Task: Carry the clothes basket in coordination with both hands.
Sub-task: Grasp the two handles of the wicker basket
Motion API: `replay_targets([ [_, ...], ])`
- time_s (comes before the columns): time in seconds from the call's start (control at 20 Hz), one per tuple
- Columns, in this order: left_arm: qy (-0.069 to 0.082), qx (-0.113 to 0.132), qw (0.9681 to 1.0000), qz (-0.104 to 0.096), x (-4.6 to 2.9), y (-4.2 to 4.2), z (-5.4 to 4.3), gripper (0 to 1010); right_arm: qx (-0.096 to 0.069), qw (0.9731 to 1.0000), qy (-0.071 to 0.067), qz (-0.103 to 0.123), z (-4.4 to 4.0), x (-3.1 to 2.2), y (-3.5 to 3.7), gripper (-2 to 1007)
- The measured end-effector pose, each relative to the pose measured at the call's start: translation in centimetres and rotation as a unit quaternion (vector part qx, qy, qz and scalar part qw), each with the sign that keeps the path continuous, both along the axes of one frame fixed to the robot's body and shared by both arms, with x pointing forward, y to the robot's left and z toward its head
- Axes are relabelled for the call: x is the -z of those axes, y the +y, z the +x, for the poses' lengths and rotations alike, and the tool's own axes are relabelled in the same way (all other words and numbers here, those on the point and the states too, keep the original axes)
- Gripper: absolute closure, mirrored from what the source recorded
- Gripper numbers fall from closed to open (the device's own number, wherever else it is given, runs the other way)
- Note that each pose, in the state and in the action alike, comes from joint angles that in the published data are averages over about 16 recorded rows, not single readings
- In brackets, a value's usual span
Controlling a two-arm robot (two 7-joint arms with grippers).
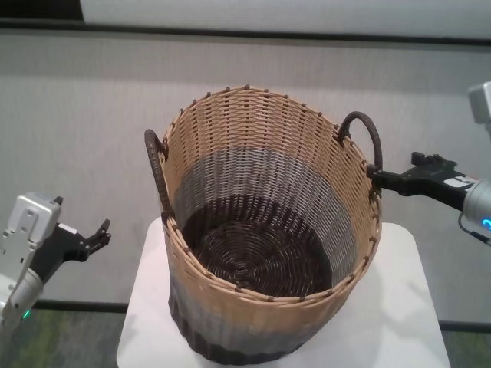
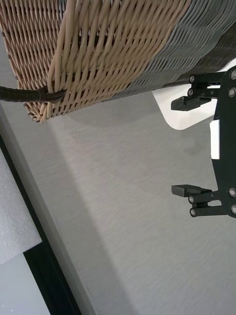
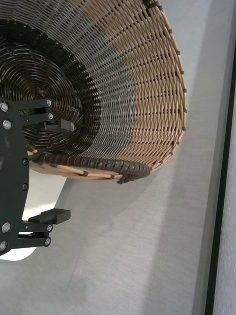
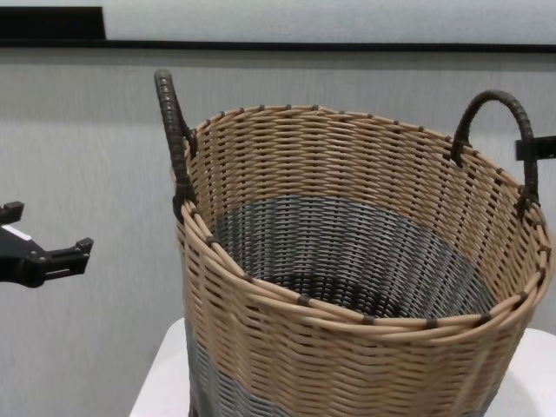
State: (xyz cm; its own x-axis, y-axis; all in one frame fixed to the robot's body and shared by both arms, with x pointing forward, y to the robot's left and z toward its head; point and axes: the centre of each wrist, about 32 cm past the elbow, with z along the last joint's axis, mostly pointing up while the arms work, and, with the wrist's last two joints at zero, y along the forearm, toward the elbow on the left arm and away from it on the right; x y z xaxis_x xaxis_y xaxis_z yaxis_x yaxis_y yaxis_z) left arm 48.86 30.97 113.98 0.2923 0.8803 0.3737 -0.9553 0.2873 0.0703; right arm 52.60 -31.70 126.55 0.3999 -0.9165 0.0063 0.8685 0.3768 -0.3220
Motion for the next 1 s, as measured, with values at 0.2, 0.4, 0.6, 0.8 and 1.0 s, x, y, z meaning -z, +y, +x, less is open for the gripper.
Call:
replay_targets([
  [0.2,0.000,0.000,1.0000,0.000,0.00,0.00,0.00,10,-0.005,1.0000,-0.002,-0.004,0.88,0.01,0.65,4],
  [0.4,0.000,0.000,1.0000,0.000,0.00,0.00,0.00,10,-0.012,0.9999,-0.005,-0.011,1.90,0.07,1.40,4],
  [0.6,0.000,0.000,1.0000,0.000,0.00,0.00,0.00,10,-0.019,0.9996,-0.009,-0.019,2.96,0.13,2.09,4],
  [0.8,0.000,0.000,1.0000,0.000,0.00,0.00,0.00,10,-0.021,0.9994,-0.013,-0.025,3.76,0.21,2.55,4],
  [1.0,0.000,0.000,1.0000,0.000,0.00,0.00,0.00,10,-0.022,0.9992,-0.017,-0.028,4.19,0.34,2.80,4],
])
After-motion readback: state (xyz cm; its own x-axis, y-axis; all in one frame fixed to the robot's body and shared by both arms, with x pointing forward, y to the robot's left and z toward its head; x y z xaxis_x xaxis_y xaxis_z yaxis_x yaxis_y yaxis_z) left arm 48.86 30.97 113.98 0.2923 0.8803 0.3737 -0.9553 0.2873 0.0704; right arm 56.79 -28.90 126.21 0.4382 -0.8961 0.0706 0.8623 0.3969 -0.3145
